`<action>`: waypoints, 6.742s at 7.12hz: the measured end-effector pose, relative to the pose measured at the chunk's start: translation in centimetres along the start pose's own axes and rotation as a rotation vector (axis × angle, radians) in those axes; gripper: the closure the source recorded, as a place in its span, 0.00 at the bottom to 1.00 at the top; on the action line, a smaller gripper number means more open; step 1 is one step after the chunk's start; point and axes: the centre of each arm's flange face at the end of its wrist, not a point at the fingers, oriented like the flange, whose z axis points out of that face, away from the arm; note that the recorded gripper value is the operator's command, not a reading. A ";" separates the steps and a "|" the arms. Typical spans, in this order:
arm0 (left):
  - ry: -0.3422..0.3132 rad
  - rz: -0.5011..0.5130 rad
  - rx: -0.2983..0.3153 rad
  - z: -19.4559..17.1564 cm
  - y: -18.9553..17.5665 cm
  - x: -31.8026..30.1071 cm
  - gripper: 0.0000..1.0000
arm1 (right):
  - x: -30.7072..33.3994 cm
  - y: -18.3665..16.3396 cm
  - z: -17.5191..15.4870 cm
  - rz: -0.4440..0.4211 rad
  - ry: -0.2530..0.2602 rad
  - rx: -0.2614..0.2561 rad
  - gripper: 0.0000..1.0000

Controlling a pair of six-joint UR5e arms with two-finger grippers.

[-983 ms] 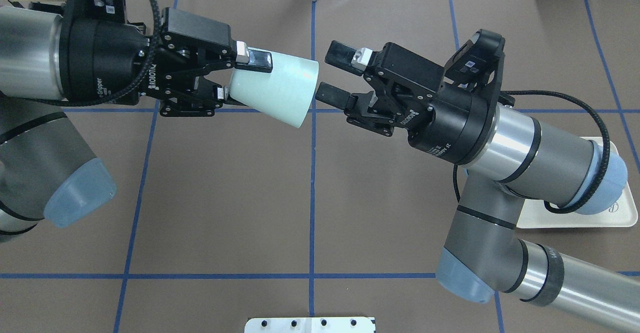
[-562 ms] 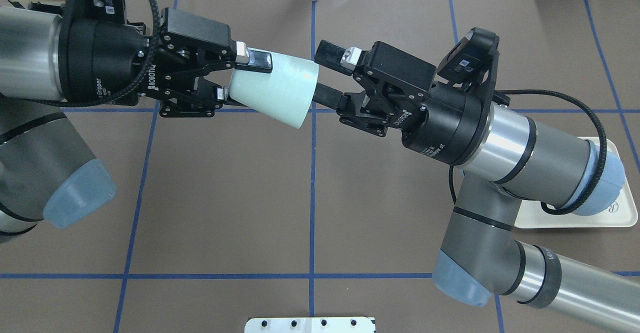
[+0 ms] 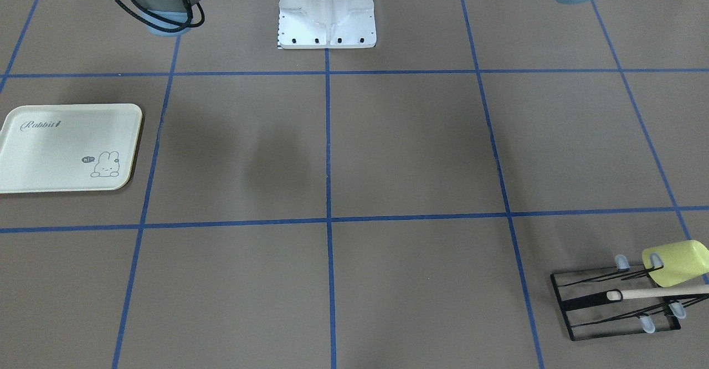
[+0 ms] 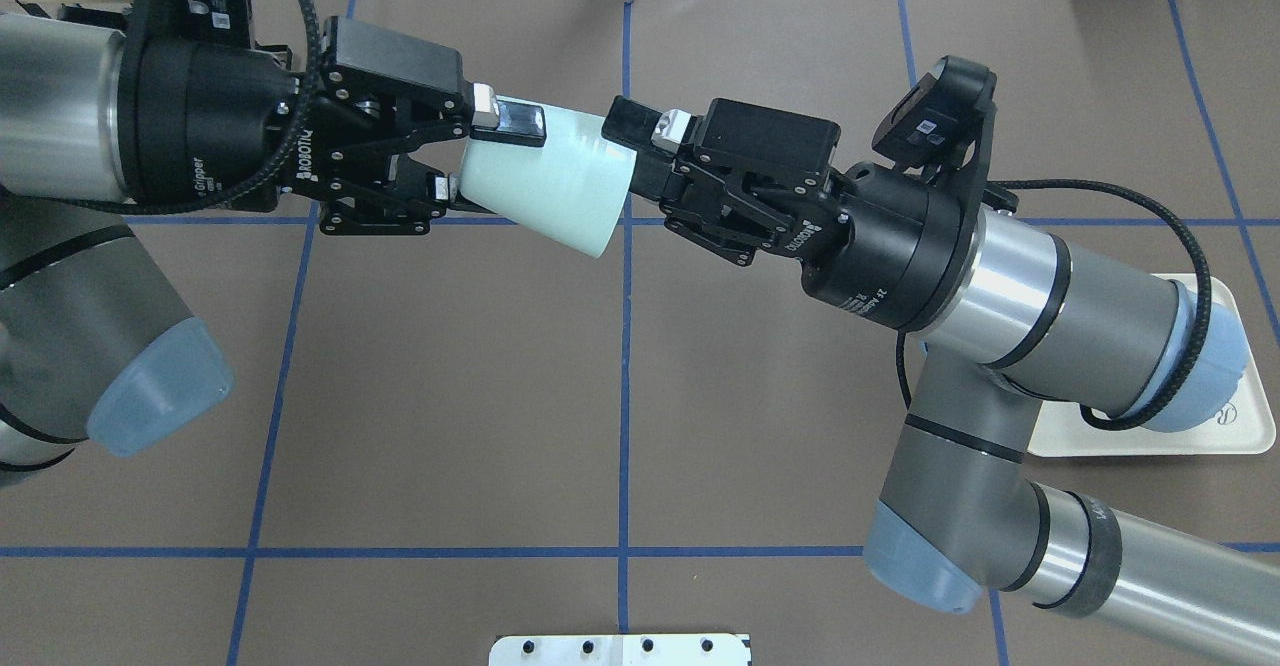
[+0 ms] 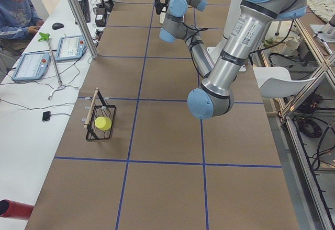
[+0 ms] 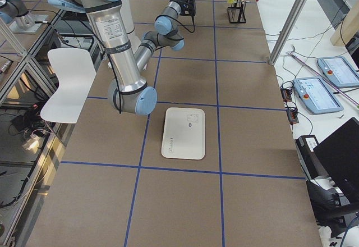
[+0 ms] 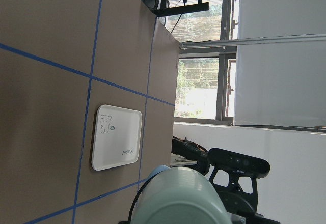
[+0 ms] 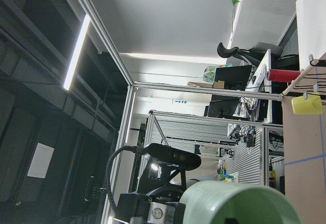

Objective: Left arm grabs green cup and hands to right arm on tray

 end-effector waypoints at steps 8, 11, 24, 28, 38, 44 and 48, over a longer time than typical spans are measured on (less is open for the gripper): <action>0.017 0.019 -0.012 0.5 0.3 0.9 0.00 | -0.2 0.1 0.2 0.003 -0.007 -0.002 1.00; 0.023 0.050 -0.015 0.7 0.4 1.2 0.00 | -0.6 0.1 0.0 0.010 -0.020 -0.004 1.00; -0.576 0.298 0.140 3.7 -11.6 -10.0 0.00 | -5.0 -24.1 -8.4 -0.210 1.097 0.158 1.00; -1.110 0.513 0.094 -8.5 -18.6 -19.4 0.00 | -2.7 -25.1 -14.6 -0.314 1.519 -0.055 1.00; -1.255 0.257 -0.119 -48.2 -15.7 -39.7 0.00 | 8.6 -20.7 -31.1 -0.427 1.659 -0.227 1.00; -1.176 0.196 -0.048 -52.8 -13.2 -39.6 0.00 | 18.5 -18.0 -32.1 -0.450 1.658 -0.106 1.00; -1.176 0.194 -0.049 -52.8 -13.4 -39.8 0.00 | 19.0 -17.6 -33.1 -0.443 1.659 -0.100 0.00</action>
